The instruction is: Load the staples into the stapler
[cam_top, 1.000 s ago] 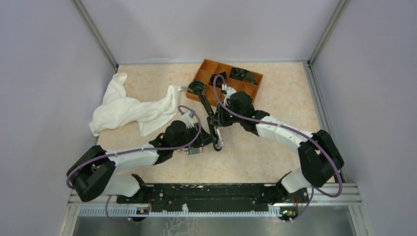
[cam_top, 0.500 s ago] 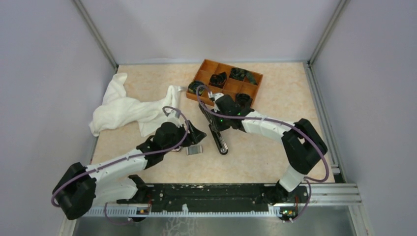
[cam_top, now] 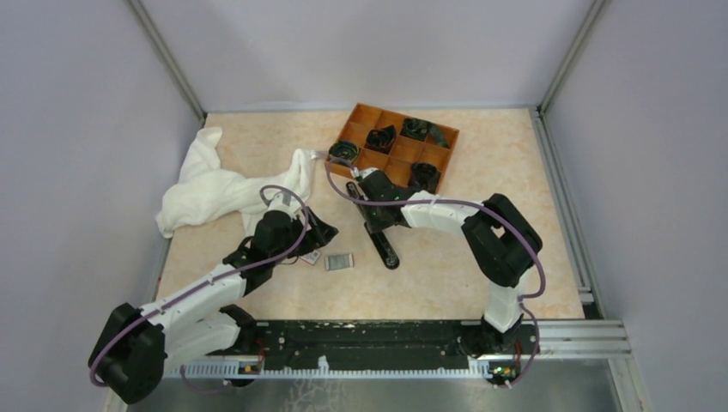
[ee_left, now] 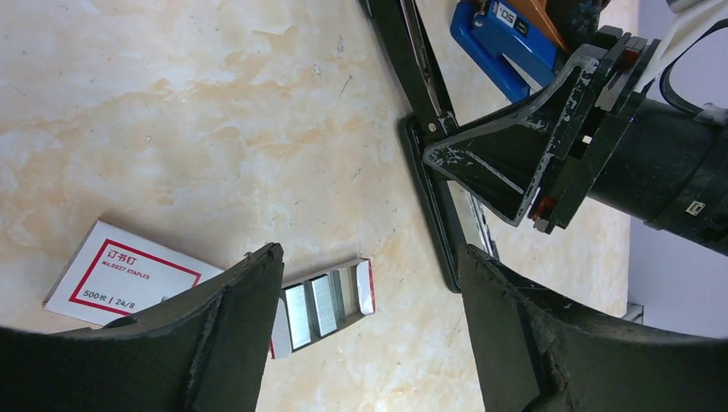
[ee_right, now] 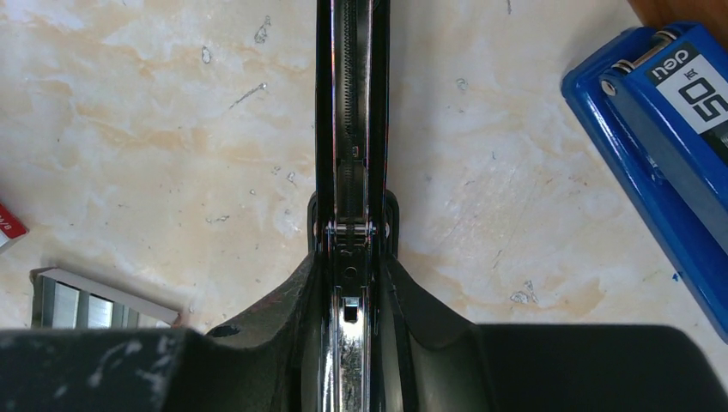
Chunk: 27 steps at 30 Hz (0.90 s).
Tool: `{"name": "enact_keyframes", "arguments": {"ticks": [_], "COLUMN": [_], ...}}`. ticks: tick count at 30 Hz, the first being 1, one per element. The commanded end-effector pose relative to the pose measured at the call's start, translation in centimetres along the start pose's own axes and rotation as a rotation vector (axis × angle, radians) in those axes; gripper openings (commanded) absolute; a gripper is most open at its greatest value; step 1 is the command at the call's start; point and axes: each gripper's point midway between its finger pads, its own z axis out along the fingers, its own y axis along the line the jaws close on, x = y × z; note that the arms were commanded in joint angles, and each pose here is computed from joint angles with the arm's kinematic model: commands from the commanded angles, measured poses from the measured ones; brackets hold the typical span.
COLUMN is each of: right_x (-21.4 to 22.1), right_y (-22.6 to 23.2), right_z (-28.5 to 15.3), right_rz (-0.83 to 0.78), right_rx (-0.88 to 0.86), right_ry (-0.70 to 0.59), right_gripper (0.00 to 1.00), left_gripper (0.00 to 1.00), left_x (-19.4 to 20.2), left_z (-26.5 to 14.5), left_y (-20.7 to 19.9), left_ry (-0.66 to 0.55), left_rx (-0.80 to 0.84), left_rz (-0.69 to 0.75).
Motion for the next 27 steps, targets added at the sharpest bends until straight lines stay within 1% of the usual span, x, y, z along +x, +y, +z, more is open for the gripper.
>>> {"name": "enact_keyframes", "arguments": {"ticks": [1,5,7,9,11,15,20,24,27], "right_x": [-4.3,-5.0,-5.1,-5.2,-5.7,-5.6,-5.0,-4.4,-3.8], "right_y": [1.5,1.0,-0.2,-1.9,-4.1,-8.5,-13.0,-14.6,-15.1], "right_z": [-2.0,-3.8,-4.5,-5.3,-6.6,-7.5,-7.7,-7.2,-6.6], "right_rz": [-0.027,-0.086,-0.095,-0.084,-0.059,0.007,0.106,0.148,0.163], "right_rx": [-0.031,-0.037,-0.024,-0.003,0.029,0.104,0.170,0.173,0.171], "right_ry": [-0.134,-0.153,-0.149,-0.152,-0.182,-0.199,-0.217,-0.216,-0.199], "right_gripper": [0.30,0.45,0.49,0.52,0.56,0.67,0.77,0.83,0.85], "left_gripper": [0.81,0.81,0.82,0.83,0.83,0.85,0.86,0.86,0.86], "left_x": [0.3,0.1,0.0,-0.2,-0.3,-0.4,-0.4,-0.3,-0.1], "left_z": [-0.2,-0.3,-0.3,-0.4,-0.5,-0.5,-0.5,-0.4,-0.3], "left_y": [0.0,-0.3,-0.5,-0.8,-1.1,-1.4,-1.8,-2.0,-2.1], "left_ry": [0.023,0.024,0.025,0.024,0.023,0.027,0.036,0.046,0.056], "left_rx": [0.014,0.024,0.030,0.039,0.050,0.063,0.081,0.088,0.096], "left_rz": [0.011,0.025,0.035,0.042,0.052,0.073,0.082,0.087,0.088]}}
